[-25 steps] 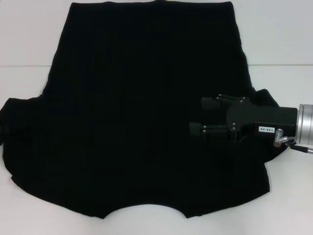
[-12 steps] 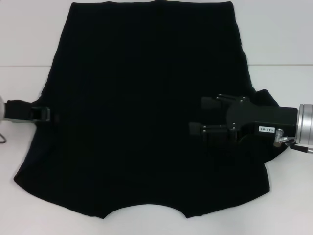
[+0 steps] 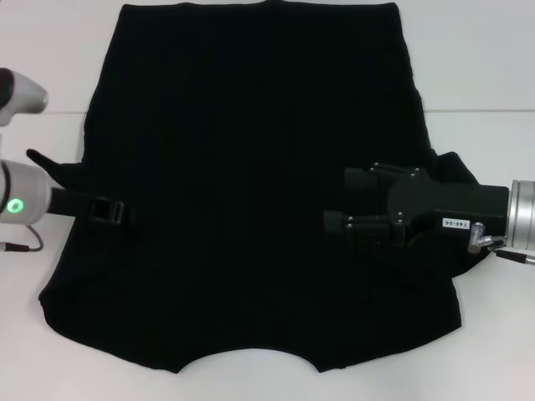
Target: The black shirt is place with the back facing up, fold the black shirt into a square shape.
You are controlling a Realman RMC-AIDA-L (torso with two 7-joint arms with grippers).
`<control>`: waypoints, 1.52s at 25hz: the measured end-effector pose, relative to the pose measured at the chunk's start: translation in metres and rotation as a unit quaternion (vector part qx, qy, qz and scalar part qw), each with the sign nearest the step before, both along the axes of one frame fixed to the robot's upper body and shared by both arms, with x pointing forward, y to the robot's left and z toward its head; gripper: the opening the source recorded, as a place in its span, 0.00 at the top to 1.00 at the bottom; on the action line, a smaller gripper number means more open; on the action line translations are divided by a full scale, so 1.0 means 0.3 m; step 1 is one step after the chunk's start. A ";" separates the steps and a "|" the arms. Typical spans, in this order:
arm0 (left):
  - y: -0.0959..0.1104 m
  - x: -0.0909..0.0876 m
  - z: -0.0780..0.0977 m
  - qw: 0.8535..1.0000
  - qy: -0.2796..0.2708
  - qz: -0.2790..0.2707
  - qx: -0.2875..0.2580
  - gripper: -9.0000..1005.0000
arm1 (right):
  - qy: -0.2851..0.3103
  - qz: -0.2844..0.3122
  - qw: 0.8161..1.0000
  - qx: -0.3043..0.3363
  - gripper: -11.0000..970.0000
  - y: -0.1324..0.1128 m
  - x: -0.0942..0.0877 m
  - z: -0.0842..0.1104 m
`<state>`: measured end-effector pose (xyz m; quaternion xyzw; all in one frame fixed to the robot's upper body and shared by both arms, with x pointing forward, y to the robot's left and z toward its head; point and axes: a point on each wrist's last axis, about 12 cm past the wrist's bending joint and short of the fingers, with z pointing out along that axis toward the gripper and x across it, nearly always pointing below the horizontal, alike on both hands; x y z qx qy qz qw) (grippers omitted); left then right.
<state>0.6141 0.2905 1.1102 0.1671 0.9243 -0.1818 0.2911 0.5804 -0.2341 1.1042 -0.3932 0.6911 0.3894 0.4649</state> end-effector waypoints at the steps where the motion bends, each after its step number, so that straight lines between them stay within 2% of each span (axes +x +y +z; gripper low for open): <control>1: -0.012 0.000 -0.002 1.000 -0.002 -0.011 0.005 0.99 | 0.000 0.000 1.000 0.000 0.03 0.000 0.000 -0.001; 6: -0.055 0.008 -0.010 0.999 -0.009 -0.037 0.029 0.99 | 0.002 -0.001 1.000 0.001 0.03 0.001 -0.003 -0.004; 21: -0.072 0.018 0.000 0.996 -0.027 -0.068 0.052 0.99 | 0.001 -0.007 1.000 0.007 0.03 -0.005 -0.003 -0.002; 30: -0.056 0.046 0.040 0.988 -0.067 -0.098 0.102 0.99 | 0.001 -0.011 1.000 0.008 0.03 -0.012 -0.001 0.002; 38: -0.088 0.062 0.050 0.977 -0.077 -0.135 0.148 0.99 | 0.002 -0.011 1.000 0.010 0.03 -0.007 0.002 0.003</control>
